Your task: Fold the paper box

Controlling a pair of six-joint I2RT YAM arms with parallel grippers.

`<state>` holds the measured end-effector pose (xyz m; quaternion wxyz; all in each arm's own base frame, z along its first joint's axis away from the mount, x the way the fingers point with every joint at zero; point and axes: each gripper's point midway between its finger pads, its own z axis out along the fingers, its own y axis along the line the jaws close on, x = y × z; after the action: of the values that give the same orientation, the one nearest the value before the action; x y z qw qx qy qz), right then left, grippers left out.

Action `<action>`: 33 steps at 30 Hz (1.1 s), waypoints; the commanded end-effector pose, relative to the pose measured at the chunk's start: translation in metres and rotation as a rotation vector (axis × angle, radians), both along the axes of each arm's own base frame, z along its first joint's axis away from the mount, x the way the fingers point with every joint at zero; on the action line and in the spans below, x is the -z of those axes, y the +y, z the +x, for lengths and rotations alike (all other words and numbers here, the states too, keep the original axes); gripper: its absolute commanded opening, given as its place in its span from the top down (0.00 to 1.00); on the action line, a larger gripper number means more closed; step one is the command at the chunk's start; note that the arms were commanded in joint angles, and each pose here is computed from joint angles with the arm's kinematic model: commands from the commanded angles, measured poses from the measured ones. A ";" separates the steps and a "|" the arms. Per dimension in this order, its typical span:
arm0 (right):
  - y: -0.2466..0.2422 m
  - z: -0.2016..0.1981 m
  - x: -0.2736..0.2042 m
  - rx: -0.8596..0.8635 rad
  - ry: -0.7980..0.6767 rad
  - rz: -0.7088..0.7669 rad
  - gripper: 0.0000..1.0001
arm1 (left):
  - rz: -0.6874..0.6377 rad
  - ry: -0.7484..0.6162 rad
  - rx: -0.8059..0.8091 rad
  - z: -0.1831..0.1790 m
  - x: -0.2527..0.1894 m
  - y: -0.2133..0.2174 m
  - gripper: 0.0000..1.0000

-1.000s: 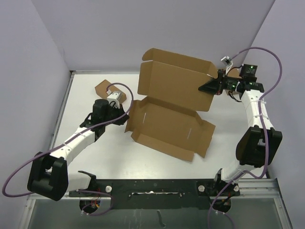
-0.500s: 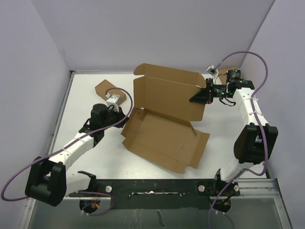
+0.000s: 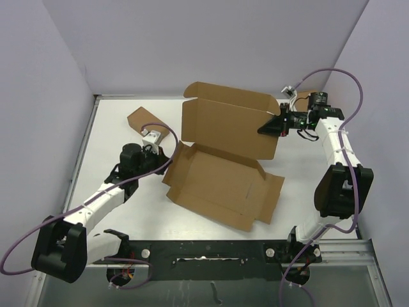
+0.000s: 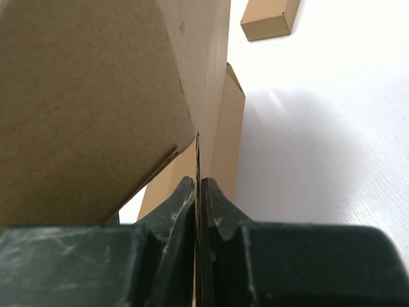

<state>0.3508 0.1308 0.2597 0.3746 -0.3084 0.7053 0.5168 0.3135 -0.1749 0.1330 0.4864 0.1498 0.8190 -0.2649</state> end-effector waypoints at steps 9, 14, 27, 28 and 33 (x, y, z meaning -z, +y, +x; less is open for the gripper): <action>0.010 0.018 -0.081 -0.052 -0.267 0.040 1.00 | -0.034 -0.385 0.038 0.026 -0.066 -0.006 1.00; 0.018 0.024 -0.089 -0.097 -0.370 0.035 1.00 | 0.021 -0.534 0.058 0.043 -0.077 -0.008 1.00; 0.038 -0.013 -0.074 -0.211 -0.546 -0.028 1.00 | 0.184 -0.669 0.097 0.046 -0.044 -0.004 1.00; 0.038 -0.017 -0.072 -0.214 -0.554 -0.029 1.00 | 0.183 -0.663 0.099 0.044 -0.042 -0.004 1.00; 0.039 -0.031 -0.070 -0.220 -0.576 -0.021 1.00 | 0.189 -0.628 0.088 0.027 -0.025 0.000 1.00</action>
<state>0.3469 0.1635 0.3064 0.4716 -0.4944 0.5826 0.4402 0.3484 -0.1730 0.1384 0.6517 0.2979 0.6792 -0.1589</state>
